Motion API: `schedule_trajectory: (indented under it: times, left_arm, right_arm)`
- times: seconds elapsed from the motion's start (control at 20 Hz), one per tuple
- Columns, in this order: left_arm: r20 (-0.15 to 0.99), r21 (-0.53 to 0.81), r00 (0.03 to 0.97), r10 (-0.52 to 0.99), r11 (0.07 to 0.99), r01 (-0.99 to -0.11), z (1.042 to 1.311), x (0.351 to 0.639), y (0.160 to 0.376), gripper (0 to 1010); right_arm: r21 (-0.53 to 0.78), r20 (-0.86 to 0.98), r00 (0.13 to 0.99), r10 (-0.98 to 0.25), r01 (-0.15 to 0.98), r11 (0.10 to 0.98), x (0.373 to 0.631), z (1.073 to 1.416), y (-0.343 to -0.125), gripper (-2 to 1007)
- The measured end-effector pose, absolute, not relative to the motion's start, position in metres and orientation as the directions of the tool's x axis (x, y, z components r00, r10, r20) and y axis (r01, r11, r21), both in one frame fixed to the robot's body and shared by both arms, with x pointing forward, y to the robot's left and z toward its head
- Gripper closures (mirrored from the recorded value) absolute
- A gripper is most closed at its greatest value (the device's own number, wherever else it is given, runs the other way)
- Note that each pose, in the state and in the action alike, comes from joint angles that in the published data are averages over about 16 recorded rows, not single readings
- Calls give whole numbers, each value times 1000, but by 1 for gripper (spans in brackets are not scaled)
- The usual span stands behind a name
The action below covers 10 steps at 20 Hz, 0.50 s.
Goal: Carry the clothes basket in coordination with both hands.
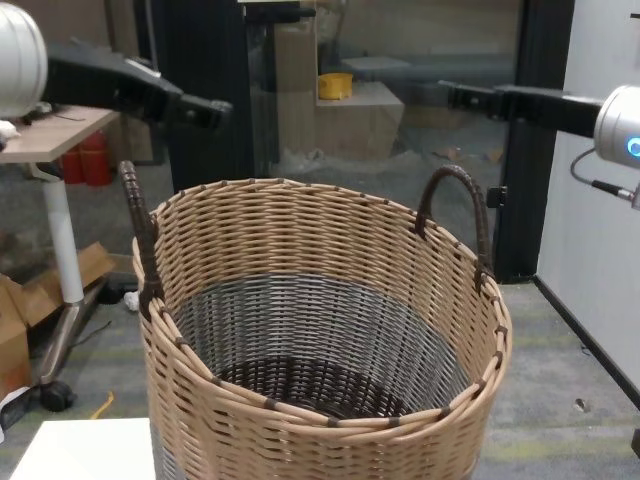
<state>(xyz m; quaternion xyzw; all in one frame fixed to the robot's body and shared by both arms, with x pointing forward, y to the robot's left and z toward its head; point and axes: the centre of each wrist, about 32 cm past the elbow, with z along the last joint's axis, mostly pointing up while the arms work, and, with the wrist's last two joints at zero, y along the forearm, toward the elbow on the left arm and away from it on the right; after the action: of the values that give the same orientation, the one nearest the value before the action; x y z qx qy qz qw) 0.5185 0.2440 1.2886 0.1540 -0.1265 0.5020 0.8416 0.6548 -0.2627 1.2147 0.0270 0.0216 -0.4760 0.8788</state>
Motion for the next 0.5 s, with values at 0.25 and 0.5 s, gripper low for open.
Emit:
schedule_trajectory:
  times: [0.25, 0.5]
  left_arm:
    - [396, 56, 455, 797, 474, -879, 1293, 525, 242, 8]
    - [422, -32, 457, 783, 517, -855, 1293, 533, 240, 8]
  right_arm:
    - [95, -54, 524, -850, 850, 518, 652, 1216, -263, 2]
    - [152, -51, 498, -866, 861, 486, 650, 1217, -264, 2]
